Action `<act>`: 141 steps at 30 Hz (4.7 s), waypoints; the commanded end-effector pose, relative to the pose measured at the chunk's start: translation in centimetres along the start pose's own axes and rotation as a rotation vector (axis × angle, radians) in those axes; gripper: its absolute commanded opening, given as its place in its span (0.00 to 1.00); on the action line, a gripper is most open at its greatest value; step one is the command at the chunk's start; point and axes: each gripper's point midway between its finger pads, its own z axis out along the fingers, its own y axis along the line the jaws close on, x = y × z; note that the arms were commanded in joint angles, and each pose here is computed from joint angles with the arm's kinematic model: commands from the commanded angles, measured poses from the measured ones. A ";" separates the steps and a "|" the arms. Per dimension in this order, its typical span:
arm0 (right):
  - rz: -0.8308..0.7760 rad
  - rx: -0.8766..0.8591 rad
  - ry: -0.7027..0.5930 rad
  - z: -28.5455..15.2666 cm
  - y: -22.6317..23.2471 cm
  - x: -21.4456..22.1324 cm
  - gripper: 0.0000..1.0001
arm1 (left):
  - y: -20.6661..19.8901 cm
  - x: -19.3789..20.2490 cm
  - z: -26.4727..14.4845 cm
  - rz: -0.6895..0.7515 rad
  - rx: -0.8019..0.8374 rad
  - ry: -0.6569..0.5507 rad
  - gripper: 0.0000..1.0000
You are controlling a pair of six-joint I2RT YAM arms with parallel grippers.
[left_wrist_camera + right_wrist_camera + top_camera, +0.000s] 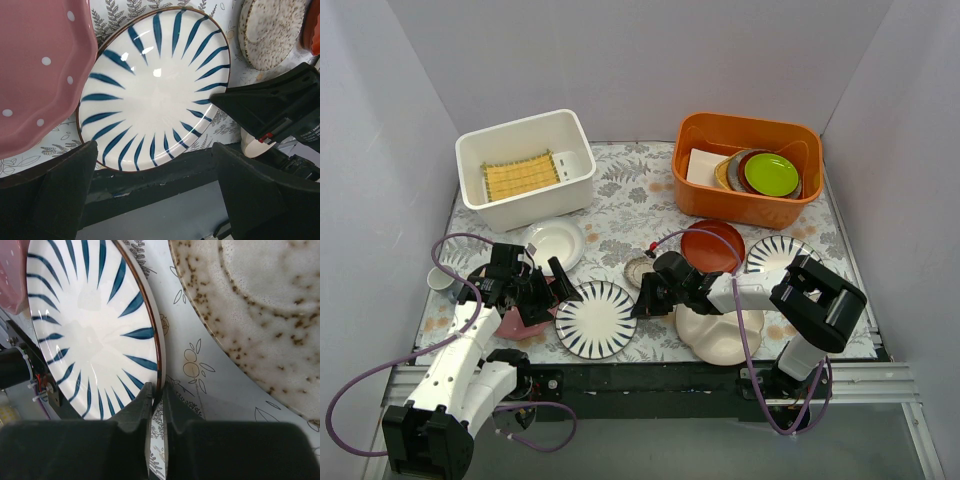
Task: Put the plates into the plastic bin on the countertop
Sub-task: Pick up the plate from the corner of the board, then place the plate in the plastic bin.
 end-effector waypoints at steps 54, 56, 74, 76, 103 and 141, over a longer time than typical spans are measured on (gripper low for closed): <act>0.056 -0.150 -0.295 -10.3 1.0 -6.5 0.01 | -2.1 0.3 1.4 -0.020 0.105 0.022 0.98; 0.055 -0.162 -0.304 -10.5 1.0 -6.7 0.01 | -2.6 0.4 1.5 -0.016 0.125 0.026 0.98; 0.110 -0.322 -0.367 -13.5 2.4 -7.5 0.01 | -6.9 1.7 2.9 0.030 0.189 0.038 0.96; 0.120 -0.378 -0.371 -14.0 2.8 -7.5 0.01 | -7.8 1.6 2.8 0.036 0.210 0.018 0.95; 0.150 -0.453 -0.401 -15.7 3.4 -7.9 0.01 | -10.6 3.7 3.2 0.065 0.345 0.073 0.10; 0.187 -0.449 -0.376 -15.0 0.7 -5.9 0.61 | -14.1 0.8 -1.1 0.028 0.486 -0.111 0.00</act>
